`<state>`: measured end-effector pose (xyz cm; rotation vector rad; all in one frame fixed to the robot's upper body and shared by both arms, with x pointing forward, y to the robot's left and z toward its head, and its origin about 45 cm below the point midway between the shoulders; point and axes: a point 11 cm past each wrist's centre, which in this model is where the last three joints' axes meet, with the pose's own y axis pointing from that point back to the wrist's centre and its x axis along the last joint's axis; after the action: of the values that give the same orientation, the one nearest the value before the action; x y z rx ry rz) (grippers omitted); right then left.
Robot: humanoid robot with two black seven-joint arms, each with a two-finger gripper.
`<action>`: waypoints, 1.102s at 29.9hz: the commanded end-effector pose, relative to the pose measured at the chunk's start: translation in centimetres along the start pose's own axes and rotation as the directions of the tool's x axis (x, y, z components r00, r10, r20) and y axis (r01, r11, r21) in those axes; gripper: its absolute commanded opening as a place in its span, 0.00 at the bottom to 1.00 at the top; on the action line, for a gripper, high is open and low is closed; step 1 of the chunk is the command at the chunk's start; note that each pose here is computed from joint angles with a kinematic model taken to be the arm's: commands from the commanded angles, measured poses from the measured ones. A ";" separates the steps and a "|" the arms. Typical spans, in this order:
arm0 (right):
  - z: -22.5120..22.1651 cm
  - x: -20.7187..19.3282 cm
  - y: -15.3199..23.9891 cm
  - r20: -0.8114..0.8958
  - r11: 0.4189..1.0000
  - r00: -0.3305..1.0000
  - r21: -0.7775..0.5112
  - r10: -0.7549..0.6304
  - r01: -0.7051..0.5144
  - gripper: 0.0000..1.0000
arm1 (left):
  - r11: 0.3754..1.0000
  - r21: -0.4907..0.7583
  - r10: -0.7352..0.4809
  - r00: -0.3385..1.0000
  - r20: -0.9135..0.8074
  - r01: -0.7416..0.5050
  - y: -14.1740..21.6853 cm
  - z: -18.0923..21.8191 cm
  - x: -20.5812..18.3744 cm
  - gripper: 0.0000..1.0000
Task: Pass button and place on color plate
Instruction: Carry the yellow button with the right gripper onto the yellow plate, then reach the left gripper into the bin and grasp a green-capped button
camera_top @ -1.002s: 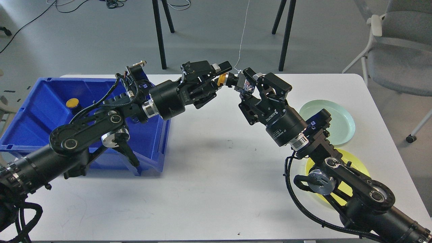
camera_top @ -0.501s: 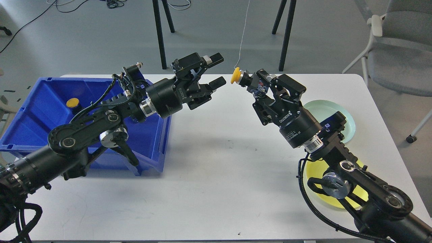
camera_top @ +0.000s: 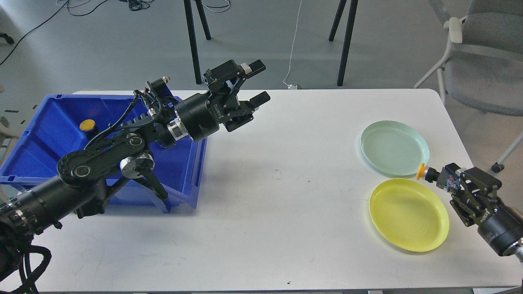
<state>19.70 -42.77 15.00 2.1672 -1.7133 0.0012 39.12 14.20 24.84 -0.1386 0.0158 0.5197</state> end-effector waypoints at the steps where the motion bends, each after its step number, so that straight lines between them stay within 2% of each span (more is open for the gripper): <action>1: 2.5 0.9 1.5 -0.085 0.995 0.995 -0.078 0.061 -0.068 0.05 | 1.000 0.016 -0.015 0.999 0.046 0.014 -0.2 0.4 0.1 0.93; 5: 3.7 0.0 1.4 -0.081 0.992 0.994 -0.102 0.070 -0.078 0.08 | 0.993 0.112 -0.005 0.973 0.231 -0.022 3.3 2.3 3.3 0.93; 8: 4.0 -0.5 1.3 -0.068 0.992 0.995 -0.101 0.071 -0.077 0.17 | 0.971 0.232 -0.046 0.911 0.410 -0.056 6.3 3.7 5.8 0.93; 10: 4.0 -0.6 1.2 -0.065 0.992 0.995 -0.100 0.071 -0.078 0.26 | 0.928 0.355 -0.106 0.836 0.539 -0.111 9.7 4.3 7.8 0.93; 13: 4.0 -1.0 1.1 -0.052 0.992 0.996 -0.096 0.074 -0.079 0.32 | 0.843 0.500 -0.215 0.729 0.650 -0.197 14.3 5.0 10.0 0.93; 15: 3.9 -1.3 1.0 -0.042 0.993 0.996 -0.089 0.074 -0.077 0.44 | 0.777 0.577 -0.301 0.656 0.692 -0.253 16.8 5.4 11.1 0.93; 18: 3.8 -1.6 0.6 -0.027 0.994 0.996 -0.079 0.080 -0.082 0.69 | 0.674 0.669 -0.424 0.579 0.697 -0.313 19.6 4.9 12.3 0.93; 22: 3.3 -1.9 -0.2 -0.012 0.995 0.997 -0.054 0.080 -0.080 0.89 | 0.550 0.744 -0.545 0.512 0.664 -0.380 22.3 4.0 13.8 0.92; 27: 2.9 -1.5 -0.4 -0.011 0.995 0.996 -0.040 0.092 -0.093 0.93 | 0.507 0.758 -0.582 0.486 0.652 -0.410 23.3 3.3 14.3 0.92; 33: 2.9 -1.5 -0.4 -0.007 0.995 0.995 -0.041 0.095 -0.095 0.93 | 0.449 0.786 -0.601 0.507 0.618 -0.425 24.7 1.8 15.0 0.92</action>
<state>19.02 -42.11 11.88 2.0544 -1.7917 0.0002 39.76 42.73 23.68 1.2563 -0.7660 0.3306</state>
